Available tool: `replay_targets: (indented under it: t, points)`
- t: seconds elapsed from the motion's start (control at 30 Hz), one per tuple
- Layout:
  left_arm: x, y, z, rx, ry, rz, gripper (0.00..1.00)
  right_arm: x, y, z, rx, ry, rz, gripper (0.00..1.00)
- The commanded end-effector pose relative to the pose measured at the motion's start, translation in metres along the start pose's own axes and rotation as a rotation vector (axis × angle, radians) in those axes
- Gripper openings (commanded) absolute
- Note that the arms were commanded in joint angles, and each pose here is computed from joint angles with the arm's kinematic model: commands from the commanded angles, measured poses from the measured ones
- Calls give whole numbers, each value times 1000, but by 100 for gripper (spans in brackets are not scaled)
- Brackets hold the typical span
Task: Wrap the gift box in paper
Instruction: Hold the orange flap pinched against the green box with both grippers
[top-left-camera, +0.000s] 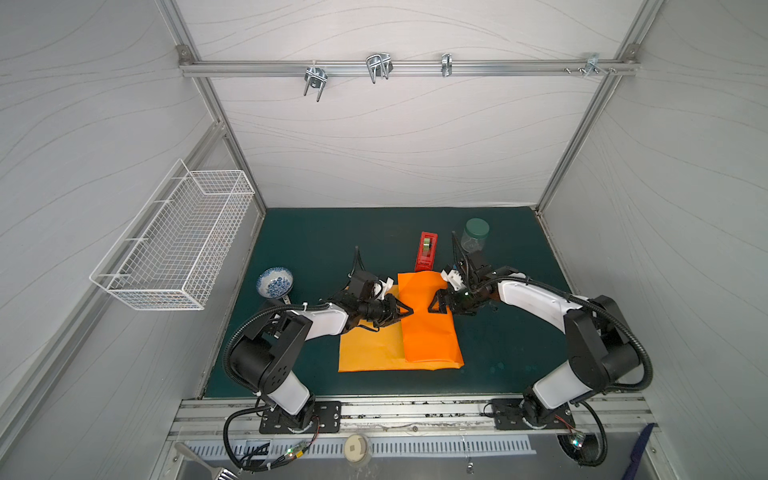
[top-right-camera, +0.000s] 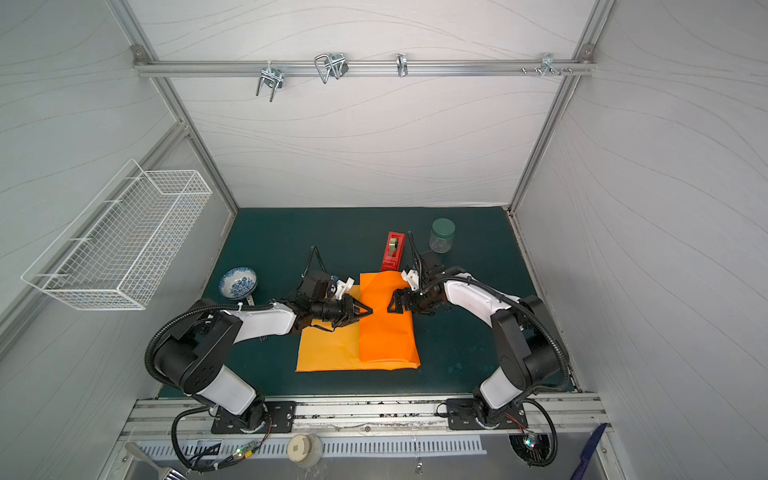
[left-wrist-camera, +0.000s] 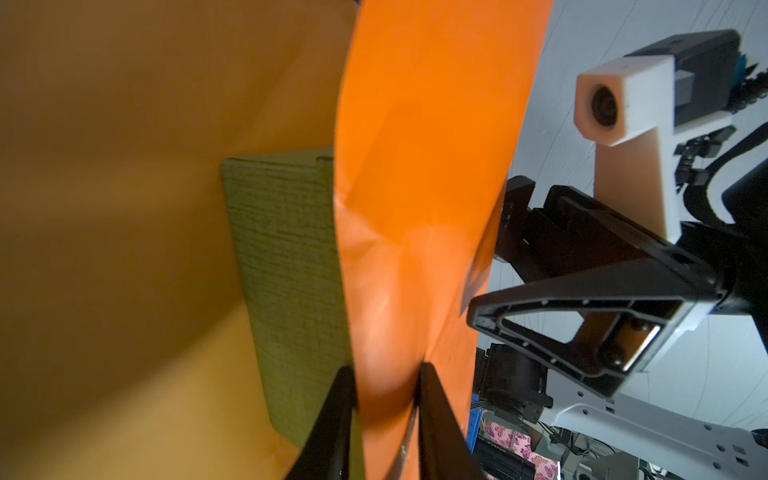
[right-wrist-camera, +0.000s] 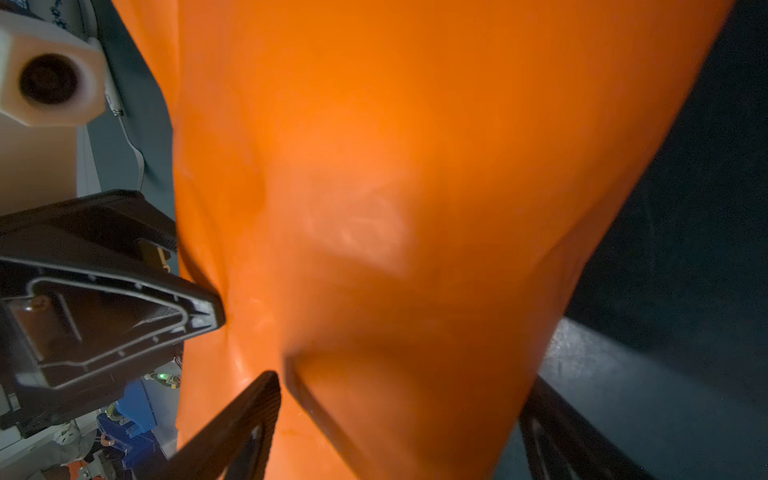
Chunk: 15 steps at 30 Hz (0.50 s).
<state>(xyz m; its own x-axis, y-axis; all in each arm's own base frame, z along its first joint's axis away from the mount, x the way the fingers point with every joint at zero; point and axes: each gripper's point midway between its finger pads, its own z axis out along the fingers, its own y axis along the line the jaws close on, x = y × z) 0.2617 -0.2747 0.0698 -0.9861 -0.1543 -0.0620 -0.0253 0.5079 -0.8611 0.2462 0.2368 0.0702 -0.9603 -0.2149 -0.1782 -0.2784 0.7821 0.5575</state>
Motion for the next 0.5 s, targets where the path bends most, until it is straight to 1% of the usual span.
replay_targets:
  t: [0.0,0.07,0.2,0.27,0.37,0.47]
  points:
    - [4,26,-2,-91,-6,-59,8,11,-6,10,21,37,18,88]
    - [3,22,-4,-92,-15,-54,19,13,-9,12,37,41,16,87]
    - [0,15,-11,-109,-42,-41,43,17,-11,14,50,49,19,86]
    - [0,12,-13,-117,-52,-25,53,18,-11,14,50,50,19,86]
    - [1,10,-10,-144,-48,6,64,18,-11,15,50,49,20,86]
    - [4,5,-2,-144,-26,21,69,18,-10,15,48,49,16,86]
